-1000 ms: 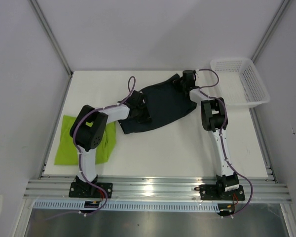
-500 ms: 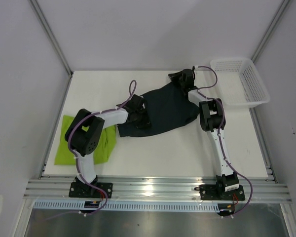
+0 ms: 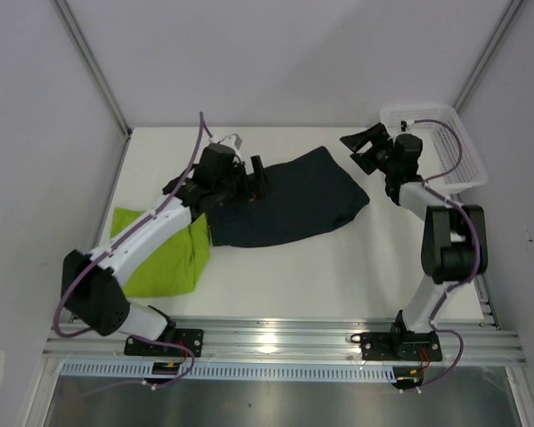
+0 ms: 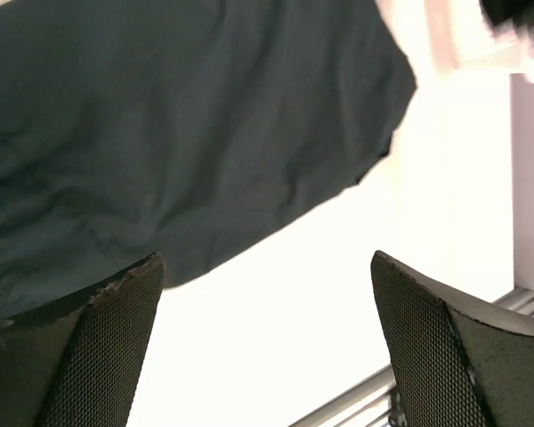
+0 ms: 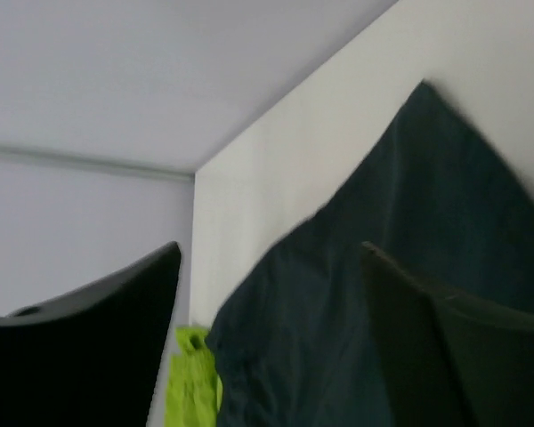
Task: Fold and stack the shorts
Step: Fold the shorts
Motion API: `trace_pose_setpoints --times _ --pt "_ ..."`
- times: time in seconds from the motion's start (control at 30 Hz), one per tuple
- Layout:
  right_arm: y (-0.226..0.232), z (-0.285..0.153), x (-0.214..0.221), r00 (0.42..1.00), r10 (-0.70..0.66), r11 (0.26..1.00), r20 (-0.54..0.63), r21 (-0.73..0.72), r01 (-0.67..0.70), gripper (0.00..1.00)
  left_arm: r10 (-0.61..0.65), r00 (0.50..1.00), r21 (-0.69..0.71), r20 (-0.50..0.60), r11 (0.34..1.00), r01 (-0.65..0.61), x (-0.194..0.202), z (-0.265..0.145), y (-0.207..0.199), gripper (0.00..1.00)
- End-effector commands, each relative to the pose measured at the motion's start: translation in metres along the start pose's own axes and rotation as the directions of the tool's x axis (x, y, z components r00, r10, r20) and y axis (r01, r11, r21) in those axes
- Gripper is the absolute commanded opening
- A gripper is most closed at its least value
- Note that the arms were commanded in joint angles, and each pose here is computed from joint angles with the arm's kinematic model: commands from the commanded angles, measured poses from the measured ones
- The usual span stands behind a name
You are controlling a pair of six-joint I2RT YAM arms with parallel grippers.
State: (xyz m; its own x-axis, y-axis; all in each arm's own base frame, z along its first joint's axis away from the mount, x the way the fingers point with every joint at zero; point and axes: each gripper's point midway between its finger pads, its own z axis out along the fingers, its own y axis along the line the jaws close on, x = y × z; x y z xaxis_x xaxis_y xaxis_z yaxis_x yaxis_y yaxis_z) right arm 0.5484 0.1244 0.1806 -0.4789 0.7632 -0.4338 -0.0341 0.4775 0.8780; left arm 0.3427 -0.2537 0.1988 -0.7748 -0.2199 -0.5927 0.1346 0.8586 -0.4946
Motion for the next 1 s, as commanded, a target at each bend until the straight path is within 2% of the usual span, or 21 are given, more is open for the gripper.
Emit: trace_pose_setpoints --times 0.0,0.03,0.07,0.1,0.17,0.3,0.37,0.5,0.6,0.63,0.67,0.8,0.97 --pt "0.035 -0.065 0.012 0.991 -0.135 0.99 -0.011 -0.042 0.135 0.89 -0.022 1.0 -0.061 0.021 0.998 0.024 0.013 -0.024 0.029 0.99" --pt "0.025 -0.077 0.016 0.992 -0.122 0.993 -0.014 -0.007 0.122 0.95 -0.033 0.999 -0.053 0.034 0.998 0.035 0.013 -0.03 0.032 0.99" --pt "0.004 -0.091 0.03 0.994 -0.101 0.994 -0.04 0.04 0.103 0.99 -0.06 0.998 -0.073 -0.017 0.996 0.059 0.035 -0.026 0.048 0.99" --pt "0.004 -0.106 0.021 0.995 -0.099 0.994 -0.014 0.047 0.1 0.99 -0.078 0.997 -0.067 -0.012 0.995 0.077 0.034 -0.027 0.054 0.99" --pt "-0.022 -0.123 0.041 0.995 -0.063 0.991 -0.072 0.117 0.072 1.0 -0.102 0.994 -0.082 -0.036 0.992 0.098 0.051 -0.029 0.069 0.99" --pt "-0.051 -0.151 0.067 0.995 -0.027 0.977 -0.092 0.21 0.046 0.99 -0.113 0.993 -0.112 -0.015 0.987 0.11 0.065 -0.04 0.087 0.99" --pt "-0.057 -0.16 0.074 0.997 -0.005 0.973 -0.079 0.228 0.023 0.99 -0.112 0.994 -0.104 0.01 0.988 0.113 0.064 -0.05 0.087 0.99" --pt "-0.073 -0.166 0.103 0.989 0.032 0.971 -0.146 0.239 0.004 0.99 -0.108 0.994 -0.132 0.015 0.985 0.109 0.076 -0.061 0.098 0.99" --pt "-0.051 -0.163 0.139 0.971 -0.014 0.981 -0.237 0.184 0.059 1.0 -0.104 0.994 -0.157 0.03 0.982 0.108 0.078 -0.069 0.104 0.99" --pt "-0.048 -0.161 0.143 0.973 -0.044 0.977 -0.228 0.196 0.09 0.99 -0.105 0.994 -0.16 0.033 0.981 0.109 0.079 -0.07 0.106 0.99" --pt "-0.029 -0.161 0.166 0.959 -0.093 0.979 -0.269 0.153 0.138 1.0 -0.108 0.994 -0.165 0.034 0.98 0.112 0.08 -0.072 0.107 0.99" --pt "0.001 -0.155 0.205 0.935 -0.153 0.977 -0.321 0.092 0.192 0.97 -0.133 0.99 -0.169 0.05 0.976 0.14 0.082 -0.073 0.112 0.99" --pt "0.024 -0.139 0.252 0.908 -0.096 0.992 -0.408 0.033 0.12 0.97 -0.202 0.978 -0.14 0.048 0.968 0.207 0.096 -0.067 0.121 0.99"
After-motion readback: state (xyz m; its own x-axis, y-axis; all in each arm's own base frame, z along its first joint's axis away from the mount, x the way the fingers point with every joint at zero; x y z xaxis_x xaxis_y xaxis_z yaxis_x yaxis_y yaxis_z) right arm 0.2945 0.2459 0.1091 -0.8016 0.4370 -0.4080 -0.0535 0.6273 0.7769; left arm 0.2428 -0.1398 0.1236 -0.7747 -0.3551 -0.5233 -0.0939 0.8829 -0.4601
